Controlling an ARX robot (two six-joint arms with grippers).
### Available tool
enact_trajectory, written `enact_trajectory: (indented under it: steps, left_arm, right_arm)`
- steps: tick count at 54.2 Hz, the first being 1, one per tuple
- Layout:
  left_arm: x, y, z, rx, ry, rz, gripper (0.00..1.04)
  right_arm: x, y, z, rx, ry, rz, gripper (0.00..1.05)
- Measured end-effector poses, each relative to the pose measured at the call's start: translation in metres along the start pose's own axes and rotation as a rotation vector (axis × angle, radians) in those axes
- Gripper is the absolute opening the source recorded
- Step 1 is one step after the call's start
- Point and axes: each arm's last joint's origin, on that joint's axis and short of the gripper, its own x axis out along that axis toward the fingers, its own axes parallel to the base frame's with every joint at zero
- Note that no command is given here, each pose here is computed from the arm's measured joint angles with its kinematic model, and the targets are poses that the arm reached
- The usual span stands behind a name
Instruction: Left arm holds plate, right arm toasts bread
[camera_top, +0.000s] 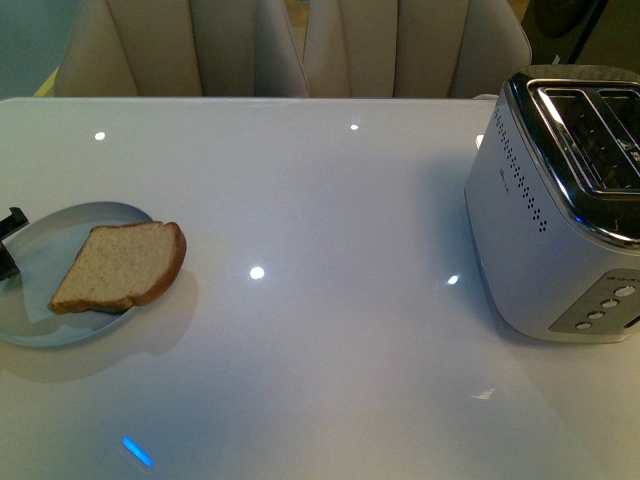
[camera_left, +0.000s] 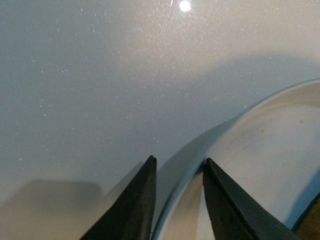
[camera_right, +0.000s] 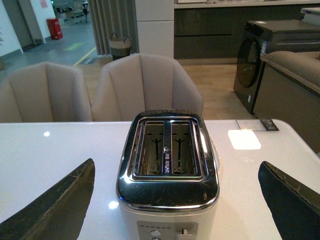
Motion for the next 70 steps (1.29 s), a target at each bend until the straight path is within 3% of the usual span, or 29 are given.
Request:
enact_trajectory:
  steps: [7,23,35,56,70]
  left_arm:
    - [-0.004,0.000,-0.005,-0.076,0.038,-0.065,0.03]
    - [-0.021,-0.002,-0.011,-0.237,0.048,-0.137,0.03]
    - [-0.047,-0.017,-0.003,-0.225,0.015,-0.198,0.03]
    - [-0.096,-0.084,0.004,-0.123,0.004,-0.341,0.03]
    - [-0.134,-0.144,-0.014,-0.020,0.018,-0.456,0.03]
  right_arm:
    - [0.000,0.000,0.000,0.000,0.000,0.000,0.96]
    - [0.000,0.000,0.000,0.000,0.000,0.000,0.96]
    - [0.000,0.000,0.000,0.000,0.000,0.000,0.96]
    - [0.000,0.000,0.000,0.000,0.000,0.000,0.96]
    - [0.000,0.000,0.000,0.000,0.000,0.000,0.96]
